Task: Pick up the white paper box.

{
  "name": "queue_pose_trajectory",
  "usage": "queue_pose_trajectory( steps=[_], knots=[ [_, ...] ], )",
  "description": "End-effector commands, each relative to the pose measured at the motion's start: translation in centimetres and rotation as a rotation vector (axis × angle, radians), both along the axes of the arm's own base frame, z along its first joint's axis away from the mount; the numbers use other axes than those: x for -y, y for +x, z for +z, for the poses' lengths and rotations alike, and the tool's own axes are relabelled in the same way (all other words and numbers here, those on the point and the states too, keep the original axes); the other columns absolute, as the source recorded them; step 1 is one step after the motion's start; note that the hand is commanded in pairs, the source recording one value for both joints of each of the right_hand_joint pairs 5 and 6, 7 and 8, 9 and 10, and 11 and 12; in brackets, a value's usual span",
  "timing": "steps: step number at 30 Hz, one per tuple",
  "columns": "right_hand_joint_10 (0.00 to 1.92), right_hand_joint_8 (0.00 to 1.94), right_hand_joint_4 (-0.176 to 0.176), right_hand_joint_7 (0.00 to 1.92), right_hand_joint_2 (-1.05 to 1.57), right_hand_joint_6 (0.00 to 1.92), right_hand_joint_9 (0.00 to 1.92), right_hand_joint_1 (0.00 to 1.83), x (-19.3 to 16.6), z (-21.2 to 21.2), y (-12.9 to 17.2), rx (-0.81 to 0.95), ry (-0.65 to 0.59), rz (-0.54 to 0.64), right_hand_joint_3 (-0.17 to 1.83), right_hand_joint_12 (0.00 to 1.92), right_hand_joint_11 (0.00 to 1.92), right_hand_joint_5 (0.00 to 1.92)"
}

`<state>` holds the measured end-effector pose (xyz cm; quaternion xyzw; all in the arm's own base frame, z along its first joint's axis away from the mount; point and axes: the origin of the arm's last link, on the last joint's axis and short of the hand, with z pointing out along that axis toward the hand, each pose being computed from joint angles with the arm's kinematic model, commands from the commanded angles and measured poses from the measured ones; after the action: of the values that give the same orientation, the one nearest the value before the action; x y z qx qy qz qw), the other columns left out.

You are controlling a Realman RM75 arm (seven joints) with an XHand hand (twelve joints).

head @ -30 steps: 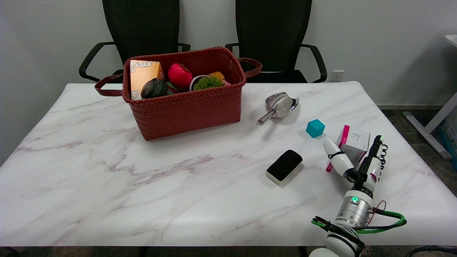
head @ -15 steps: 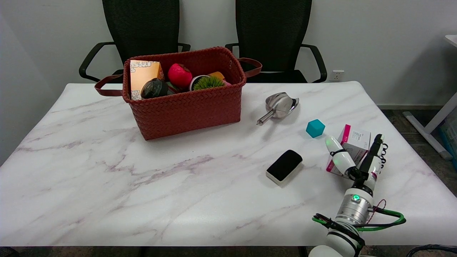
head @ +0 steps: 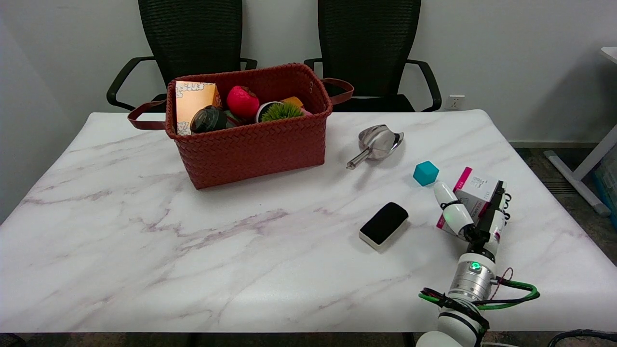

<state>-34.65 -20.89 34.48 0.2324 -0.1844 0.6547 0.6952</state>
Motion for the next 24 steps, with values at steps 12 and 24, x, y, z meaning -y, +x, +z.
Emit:
queue_pose_trajectory(
  steps=[12,24],
  knots=[
    [0.44,0.41,0.000,0.41,0.83,0.14,0.44,1.01,-0.5,-0.3,0.4,0.003,-0.016,0.039,-0.17,0.50,0.50,0.14],
    [0.74,0.79,0.000,0.79,0.86,0.32,0.74,1.07,-0.8,-0.2,0.6,-0.008,-0.035,0.047,-0.17,0.81,0.81,0.32]
  ],
)
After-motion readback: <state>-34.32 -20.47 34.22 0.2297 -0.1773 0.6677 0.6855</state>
